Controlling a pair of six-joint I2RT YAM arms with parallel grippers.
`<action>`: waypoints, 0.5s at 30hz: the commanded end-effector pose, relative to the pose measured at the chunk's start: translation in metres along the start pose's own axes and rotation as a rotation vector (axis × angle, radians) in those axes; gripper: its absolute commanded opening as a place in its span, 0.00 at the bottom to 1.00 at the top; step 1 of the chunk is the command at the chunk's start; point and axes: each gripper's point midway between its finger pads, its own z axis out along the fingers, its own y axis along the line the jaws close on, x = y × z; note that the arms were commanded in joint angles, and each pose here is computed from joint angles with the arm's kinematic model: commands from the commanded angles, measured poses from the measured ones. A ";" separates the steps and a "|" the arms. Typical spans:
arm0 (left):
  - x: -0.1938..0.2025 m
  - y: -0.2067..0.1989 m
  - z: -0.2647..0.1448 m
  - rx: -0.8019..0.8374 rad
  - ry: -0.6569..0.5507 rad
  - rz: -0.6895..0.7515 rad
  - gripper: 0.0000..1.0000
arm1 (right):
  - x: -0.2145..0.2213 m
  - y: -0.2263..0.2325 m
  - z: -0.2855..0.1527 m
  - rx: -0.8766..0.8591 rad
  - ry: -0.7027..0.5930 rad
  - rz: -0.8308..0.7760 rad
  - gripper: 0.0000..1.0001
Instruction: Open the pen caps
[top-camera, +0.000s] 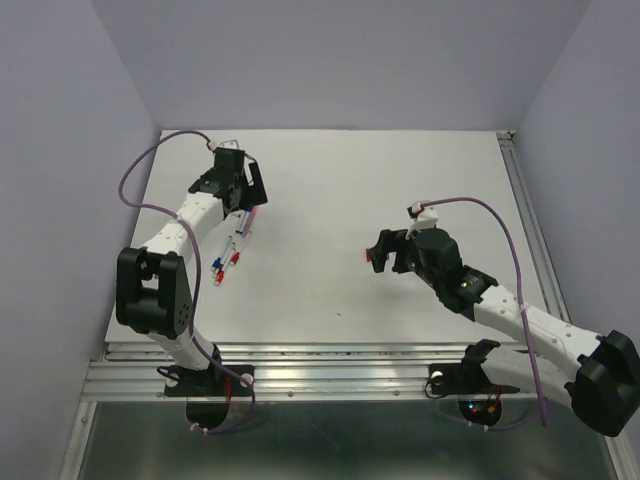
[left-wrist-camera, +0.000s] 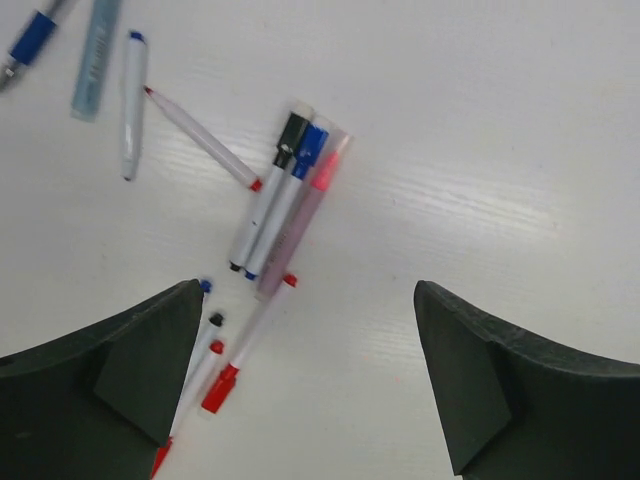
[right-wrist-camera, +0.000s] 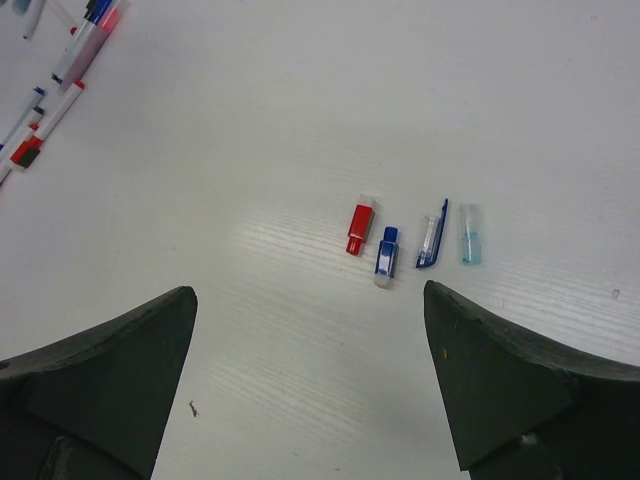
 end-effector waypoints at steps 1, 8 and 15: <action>0.052 -0.026 -0.002 0.018 0.067 -0.028 0.99 | -0.005 0.004 -0.001 -0.031 -0.035 0.015 1.00; 0.069 -0.025 0.003 -0.007 0.068 0.033 0.98 | -0.005 0.006 -0.003 -0.041 -0.030 0.024 1.00; 0.053 -0.036 0.028 0.002 0.051 0.117 0.96 | -0.004 0.004 -0.004 -0.034 -0.026 0.028 1.00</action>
